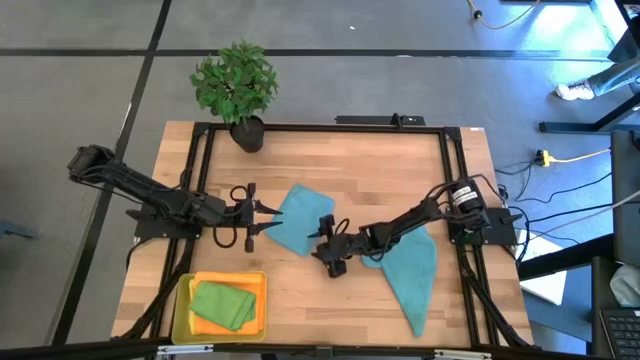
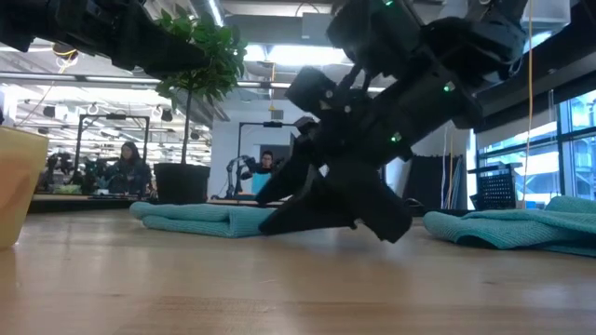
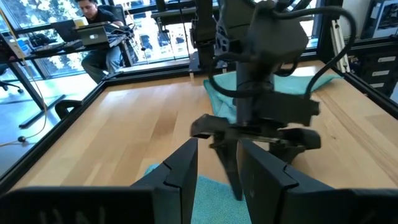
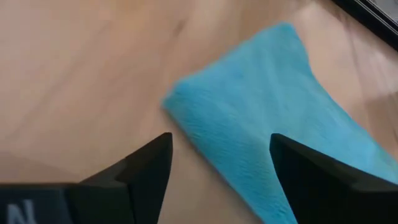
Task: Fold microfiber towels
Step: Fold the top blue microfiber cloth
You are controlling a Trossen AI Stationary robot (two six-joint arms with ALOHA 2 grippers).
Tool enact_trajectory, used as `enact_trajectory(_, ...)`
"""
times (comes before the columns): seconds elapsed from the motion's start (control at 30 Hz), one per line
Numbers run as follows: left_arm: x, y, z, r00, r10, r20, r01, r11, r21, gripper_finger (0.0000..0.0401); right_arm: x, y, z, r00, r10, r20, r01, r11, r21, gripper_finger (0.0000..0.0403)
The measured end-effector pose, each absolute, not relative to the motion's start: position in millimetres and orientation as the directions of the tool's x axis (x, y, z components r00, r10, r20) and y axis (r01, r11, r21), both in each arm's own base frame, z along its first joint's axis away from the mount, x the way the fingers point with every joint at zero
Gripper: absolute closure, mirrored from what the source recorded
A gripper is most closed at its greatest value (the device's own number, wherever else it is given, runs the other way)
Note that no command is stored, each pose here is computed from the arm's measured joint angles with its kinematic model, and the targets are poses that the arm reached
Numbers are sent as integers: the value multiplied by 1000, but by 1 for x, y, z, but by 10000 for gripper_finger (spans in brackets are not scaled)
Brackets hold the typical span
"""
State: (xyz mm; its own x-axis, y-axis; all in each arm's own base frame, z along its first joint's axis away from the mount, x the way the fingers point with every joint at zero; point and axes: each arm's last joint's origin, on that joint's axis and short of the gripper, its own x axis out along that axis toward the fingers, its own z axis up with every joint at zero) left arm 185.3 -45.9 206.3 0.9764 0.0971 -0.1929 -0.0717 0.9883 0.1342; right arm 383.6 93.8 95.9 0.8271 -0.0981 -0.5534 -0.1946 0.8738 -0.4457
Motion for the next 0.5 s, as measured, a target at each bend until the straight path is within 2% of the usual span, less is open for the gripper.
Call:
enact_trajectory(0.27, 185, -46, 206, 976, 97, -194, -71, 988, 141, 298, 392, 102, 105, 839, -22, -544, -242, 880, -408, 132)
enact_trajectory(0.5, 185, -46, 206, 976, 97, -194, -71, 988, 140, 298, 399, 96, 82, 821, -24, -570, -251, 883, -398, 132)
